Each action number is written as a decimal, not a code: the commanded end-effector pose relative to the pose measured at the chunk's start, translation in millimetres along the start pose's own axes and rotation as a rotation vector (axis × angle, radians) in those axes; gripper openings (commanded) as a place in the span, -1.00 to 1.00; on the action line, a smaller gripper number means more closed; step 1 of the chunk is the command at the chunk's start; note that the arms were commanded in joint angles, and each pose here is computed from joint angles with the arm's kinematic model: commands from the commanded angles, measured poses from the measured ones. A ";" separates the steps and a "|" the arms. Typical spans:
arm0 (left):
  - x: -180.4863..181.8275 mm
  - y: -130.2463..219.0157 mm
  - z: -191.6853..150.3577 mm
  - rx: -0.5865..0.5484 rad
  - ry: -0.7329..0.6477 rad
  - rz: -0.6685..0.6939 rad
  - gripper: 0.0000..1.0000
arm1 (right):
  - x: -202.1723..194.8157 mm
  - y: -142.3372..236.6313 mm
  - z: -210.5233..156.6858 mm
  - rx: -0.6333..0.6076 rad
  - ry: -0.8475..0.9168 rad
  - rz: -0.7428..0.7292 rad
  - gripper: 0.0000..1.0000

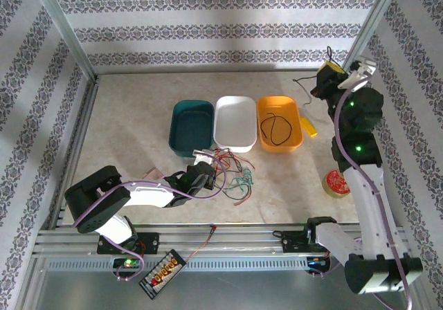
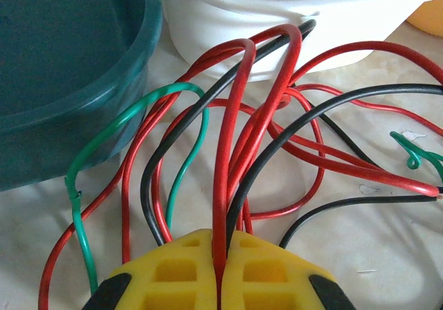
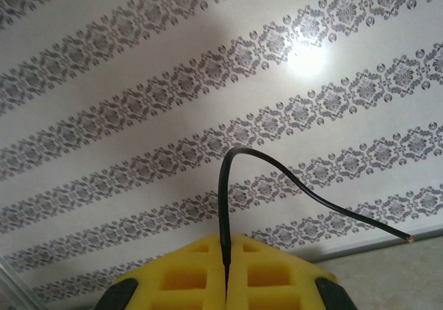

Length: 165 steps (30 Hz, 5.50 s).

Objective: Untangle the cables

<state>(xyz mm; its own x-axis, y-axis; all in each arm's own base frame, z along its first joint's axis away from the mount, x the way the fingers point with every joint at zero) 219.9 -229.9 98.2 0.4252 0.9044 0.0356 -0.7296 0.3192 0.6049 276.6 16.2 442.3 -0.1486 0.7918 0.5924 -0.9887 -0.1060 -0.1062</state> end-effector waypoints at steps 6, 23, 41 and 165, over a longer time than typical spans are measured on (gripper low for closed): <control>7.9 -3.9 -1.7 0.032 0.007 0.050 -1.00 | -14.6 -31.6 -6.6 -0.006 0.097 -0.039 -1.00; 5.4 -6.5 0.1 0.038 0.000 0.041 -1.00 | -94.0 -30.6 -142.8 0.304 0.031 -0.349 -1.00; 4.3 -6.4 0.1 0.040 -0.005 0.034 -1.00 | -155.2 -36.1 -231.8 0.495 0.104 -0.744 -1.00; 7.2 -9.6 -1.2 0.008 0.028 0.068 -1.00 | -61.2 55.7 -316.3 0.979 -0.071 -0.126 -1.00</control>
<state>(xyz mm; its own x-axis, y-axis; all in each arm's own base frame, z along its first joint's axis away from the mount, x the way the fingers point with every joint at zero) 226.3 -235.4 100.4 0.4122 0.9108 0.0208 -0.7443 0.3235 0.5843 232.0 168.0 144.0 -0.0704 0.7710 0.6329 -0.4934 -0.5784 0.6496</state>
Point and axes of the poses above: each hand's point on the last joint's axis, 136 mm out from that joint toward the fingers, its own y axis back along the fingers, its own x axis along the line the jaws close on, z = x × y, the point moved 8 cm from there along y, back along the fingers, and after that the axes turned 13 degrees about -y, right-handed, at the moved point
